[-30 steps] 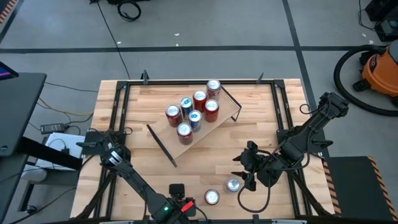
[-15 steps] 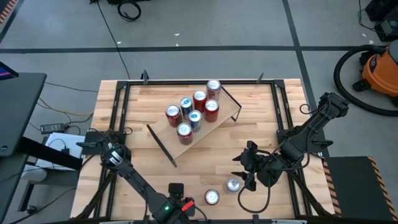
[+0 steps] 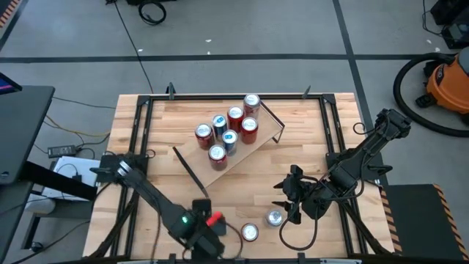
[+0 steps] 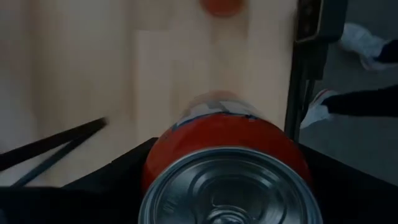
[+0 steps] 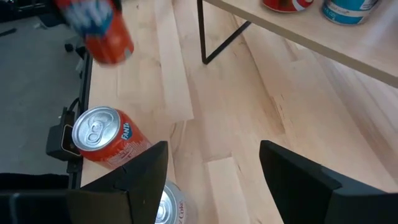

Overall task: Place canned beverage on shelf
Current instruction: Put the left red soda can on the shelf, then put the red soda can on the shelf aligned with the other red soda can

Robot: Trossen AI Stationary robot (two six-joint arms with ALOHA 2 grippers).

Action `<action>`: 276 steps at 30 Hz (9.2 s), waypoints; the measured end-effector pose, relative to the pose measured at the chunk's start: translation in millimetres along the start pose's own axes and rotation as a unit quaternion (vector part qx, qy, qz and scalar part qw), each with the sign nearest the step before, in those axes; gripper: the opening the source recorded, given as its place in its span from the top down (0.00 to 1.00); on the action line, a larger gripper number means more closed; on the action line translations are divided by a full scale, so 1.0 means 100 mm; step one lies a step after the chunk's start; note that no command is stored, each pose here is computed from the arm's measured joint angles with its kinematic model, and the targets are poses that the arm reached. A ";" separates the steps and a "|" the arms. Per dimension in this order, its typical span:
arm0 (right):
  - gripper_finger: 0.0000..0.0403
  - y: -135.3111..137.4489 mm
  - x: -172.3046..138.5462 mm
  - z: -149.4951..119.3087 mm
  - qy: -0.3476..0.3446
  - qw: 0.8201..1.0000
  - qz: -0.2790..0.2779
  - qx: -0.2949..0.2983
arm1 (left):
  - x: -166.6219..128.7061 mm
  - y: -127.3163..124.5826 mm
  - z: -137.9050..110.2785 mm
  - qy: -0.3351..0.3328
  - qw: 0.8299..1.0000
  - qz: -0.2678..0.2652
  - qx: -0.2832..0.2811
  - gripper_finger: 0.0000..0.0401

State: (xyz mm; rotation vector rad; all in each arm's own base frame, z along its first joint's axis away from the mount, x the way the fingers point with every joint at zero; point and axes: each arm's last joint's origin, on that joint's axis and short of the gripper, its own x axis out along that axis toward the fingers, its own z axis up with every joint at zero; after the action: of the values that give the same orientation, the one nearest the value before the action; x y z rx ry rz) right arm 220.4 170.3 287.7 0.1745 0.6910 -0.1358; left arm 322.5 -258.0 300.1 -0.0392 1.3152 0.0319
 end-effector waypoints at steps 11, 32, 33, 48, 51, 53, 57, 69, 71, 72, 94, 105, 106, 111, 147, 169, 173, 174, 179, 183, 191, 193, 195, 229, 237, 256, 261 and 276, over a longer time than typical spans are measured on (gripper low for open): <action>0.35 -0.03 0.03 0.04 -0.008 1.000 -0.007 0.006 | -1.04 0.96 -0.11 -0.062 0.994 0.011 -0.088 0.23; 0.35 -0.01 0.02 0.08 -0.045 0.997 -0.016 0.058 | -1.36 2.05 0.03 -0.083 0.996 0.003 -0.037 0.23; 0.35 -0.01 0.02 0.09 -0.048 0.997 -0.018 0.060 | -1.36 2.05 0.04 -0.080 0.996 -0.009 -0.037 0.23; 0.35 -0.03 0.03 0.10 -0.056 0.997 -0.031 0.052 | -1.08 2.19 -0.52 -0.001 0.996 0.019 -0.089 0.23; 0.35 -0.03 0.03 0.10 -0.056 0.997 -0.032 0.047 | -1.11 2.23 -0.68 -0.003 0.992 0.020 -0.122 0.23; 0.35 -0.03 0.03 0.10 -0.056 0.997 -0.031 0.045 | -1.15 2.24 -0.72 -0.012 0.991 0.017 -0.136 0.23; 0.35 -0.05 0.05 0.11 -0.055 0.997 -0.035 0.042 | -1.30 2.28 -0.82 -0.046 0.988 0.027 -0.147 0.23; 0.35 -0.08 0.07 0.14 -0.055 0.997 -0.038 0.049 | -1.25 2.49 -0.75 -0.041 0.992 0.062 -0.103 0.23; 0.35 -0.08 0.07 0.14 -0.055 0.996 -0.038 0.053 | -1.22 2.55 -0.71 -0.035 0.993 0.069 -0.092 0.23; 0.35 -0.08 0.07 0.14 -0.055 0.996 -0.038 0.055 | -1.21 2.58 -0.70 -0.032 0.993 0.072 -0.086 0.23; 0.35 -0.13 0.10 0.18 -0.062 0.994 -0.049 0.080 | -0.87 2.74 -0.57 -0.006 0.995 0.043 0.087 0.23; 0.35 -0.14 0.10 0.18 -0.060 0.994 -0.051 0.069 | -0.85 2.74 -0.56 -0.007 0.995 0.039 0.093 0.23; 0.35 -0.14 0.10 0.18 -0.060 0.995 -0.051 0.068 | -0.84 2.74 -0.55 -0.003 0.995 0.039 0.093 0.23; 0.35 -0.14 0.10 0.18 -0.060 0.995 -0.051 0.066 | -0.79 2.75 -0.52 0.005 0.995 0.038 0.088 0.21; 0.35 -0.13 0.10 0.18 -0.057 0.995 -0.043 0.067 | -1.47 2.68 -0.44 -0.110 0.992 0.056 -0.018 0.03; 0.35 -0.02 0.07 0.04 0.055 0.996 0.073 -0.024 | -0.77 0.89 0.14 -0.162 0.981 -0.109 -0.002 0.03; 0.35 -0.03 0.06 0.03 0.052 0.997 0.053 -0.024 | -0.49 0.66 0.28 -0.170 0.978 -0.119 0.011 0.03; 0.35 -0.05 0.06 0.02 0.057 0.997 0.045 -0.020 | -0.42 0.62 0.33 -0.174 0.977 -0.121 0.012 0.03; 0.35 -0.14 0.04 -0.09 0.108 0.993 -0.007 0.044 | -0.07 0.46 0.55 -0.205 0.970 -0.126 0.040 0.03; 0.35 -0.14 -0.02 -0.20 0.140 0.988 -0.034 0.058 | 0.21 0.36 0.69 -0.226 0.964 -0.129 0.060 0.03; 0.35 -0.15 -0.12 -0.33 0.152 0.983 -0.078 0.071 | 0.59 0.24 0.86 -0.261 0.954 -0.121 0.084 0.03; 0.35 -0.14 -0.13 -0.34 0.148 0.983 -0.079 0.077 | 0.65 0.22 0.88 -0.272 0.951 -0.109 0.096 0.03; 0.35 -0.13 -0.13 -0.34 0.143 0.983 -0.081 0.083 | 0.72 0.20 0.89 -0.272 0.951 -0.104 0.105 0.03; 0.35 -0.12 -0.15 -0.34 0.127 0.984 -0.086 0.093 | 1.15 0.15 0.78 -0.174 0.978 -0.113 0.002 0.24; 0.35 -0.13 -0.15 -0.33 0.110 0.985 -0.095 0.090 | 0.63 0.30 0.66 -0.162 0.982 -0.086 -0.054 0.24; 0.35 -0.13 -0.13 -0.27 0.037 0.988 -0.116 0.094 | -0.87 1.10 -0.02 -0.237 0.947 0.116 -0.182 0.20; 0.35 -0.13 -0.13 -0.27 0.031 0.988 -0.120 0.094 | -0.85 1.19 -0.15 -0.239 0.942 0.149 -0.181 0.19; 0.35 -0.13 -0.13 -0.26 0.024 0.987 -0.120 0.101 | -0.55 1.47 -0.43 -0.213 0.941 0.123 -0.232 0.19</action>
State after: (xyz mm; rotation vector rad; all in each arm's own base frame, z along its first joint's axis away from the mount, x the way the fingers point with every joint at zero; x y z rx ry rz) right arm 192.2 163.8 274.4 0.2901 0.7450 -0.4347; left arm 260.1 -113.2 340.9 -0.2562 0.8483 0.5367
